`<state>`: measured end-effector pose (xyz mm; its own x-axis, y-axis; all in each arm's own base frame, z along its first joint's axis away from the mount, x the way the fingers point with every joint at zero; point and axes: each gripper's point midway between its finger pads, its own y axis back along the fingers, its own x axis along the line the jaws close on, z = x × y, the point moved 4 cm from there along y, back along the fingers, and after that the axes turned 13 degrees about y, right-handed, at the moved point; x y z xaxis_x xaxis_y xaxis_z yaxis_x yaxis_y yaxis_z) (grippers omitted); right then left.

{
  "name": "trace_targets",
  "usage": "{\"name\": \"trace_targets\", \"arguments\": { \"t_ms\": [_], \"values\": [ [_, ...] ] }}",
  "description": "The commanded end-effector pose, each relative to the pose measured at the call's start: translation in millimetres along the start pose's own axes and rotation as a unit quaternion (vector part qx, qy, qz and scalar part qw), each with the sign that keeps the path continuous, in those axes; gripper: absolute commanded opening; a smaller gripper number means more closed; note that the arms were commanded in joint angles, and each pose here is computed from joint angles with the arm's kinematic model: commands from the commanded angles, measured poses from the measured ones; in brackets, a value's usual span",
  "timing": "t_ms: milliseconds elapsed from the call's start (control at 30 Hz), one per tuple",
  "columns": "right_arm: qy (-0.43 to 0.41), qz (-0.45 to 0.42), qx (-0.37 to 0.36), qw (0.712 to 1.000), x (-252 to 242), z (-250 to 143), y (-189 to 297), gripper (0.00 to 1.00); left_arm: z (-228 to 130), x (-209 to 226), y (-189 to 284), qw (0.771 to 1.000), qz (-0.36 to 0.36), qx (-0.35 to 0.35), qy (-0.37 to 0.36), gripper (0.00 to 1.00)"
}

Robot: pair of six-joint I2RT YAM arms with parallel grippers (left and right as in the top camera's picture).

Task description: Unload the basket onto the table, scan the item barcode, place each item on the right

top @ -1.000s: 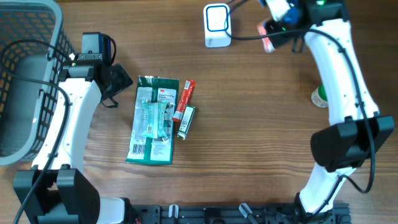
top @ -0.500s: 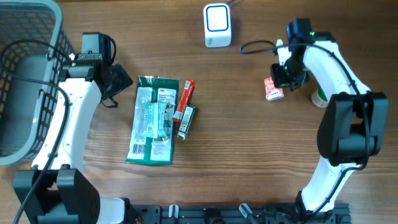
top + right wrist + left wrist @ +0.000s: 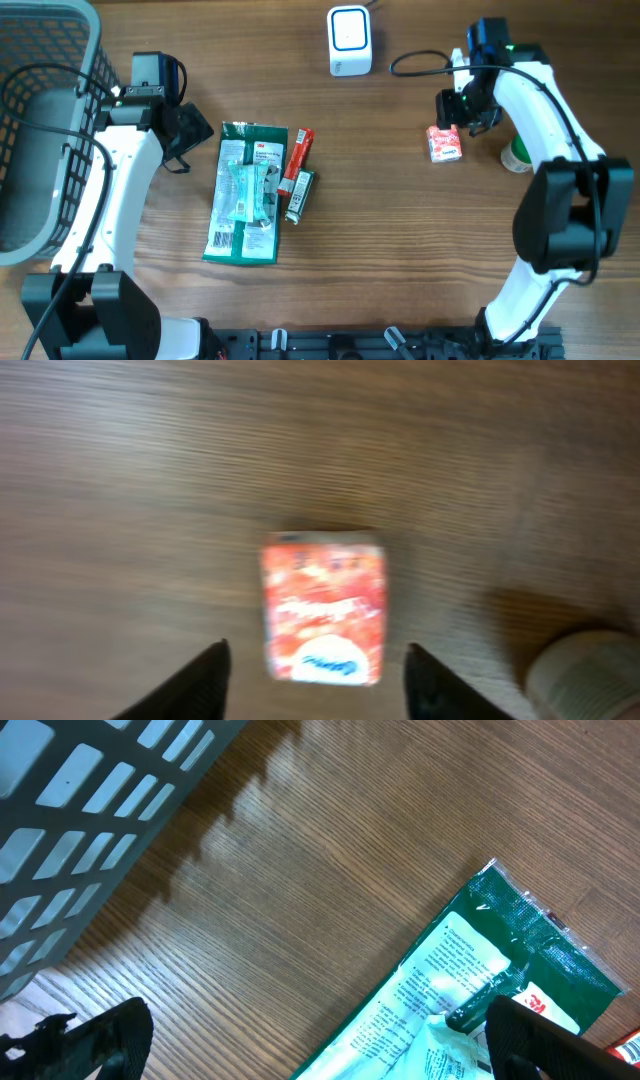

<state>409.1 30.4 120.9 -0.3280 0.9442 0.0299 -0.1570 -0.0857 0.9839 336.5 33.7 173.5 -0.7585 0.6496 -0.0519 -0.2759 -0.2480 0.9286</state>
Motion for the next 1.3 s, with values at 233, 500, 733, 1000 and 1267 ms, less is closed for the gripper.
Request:
{"name": "trace_targets", "arguments": {
  "t_ms": [233,500,733,1000,1267],
  "values": [
    [0.042,0.076,-0.025,0.996,75.1,3.0,-24.8,0.49,-0.4,3.6,-4.0,1.000,0.010,0.000,0.010,1.00],
    [0.009,-0.006,-0.024,1.000,66.8,-7.9,-56.6,0.49,-0.4,3.6,-4.0,1.000,0.010,0.000,0.010,1.00],
    [0.006,-0.105,0.005,0.994,39.6,-20.0,-56.5,0.50,-0.4,3.6,-4.0,1.000,0.010,0.000,0.010,1.00],
    [0.008,-0.145,0.026,0.989,8.1,-28.5,-47.3,0.53,-0.3,3.5,-4.0,1.000,0.010,0.000,0.010,1.00],
    [0.008,-0.060,-0.054,0.997,30.6,5.6,-0.8,0.51,-0.3,3.7,-4.0,1.000,0.011,0.000,0.011,1.00]
  ]
}}
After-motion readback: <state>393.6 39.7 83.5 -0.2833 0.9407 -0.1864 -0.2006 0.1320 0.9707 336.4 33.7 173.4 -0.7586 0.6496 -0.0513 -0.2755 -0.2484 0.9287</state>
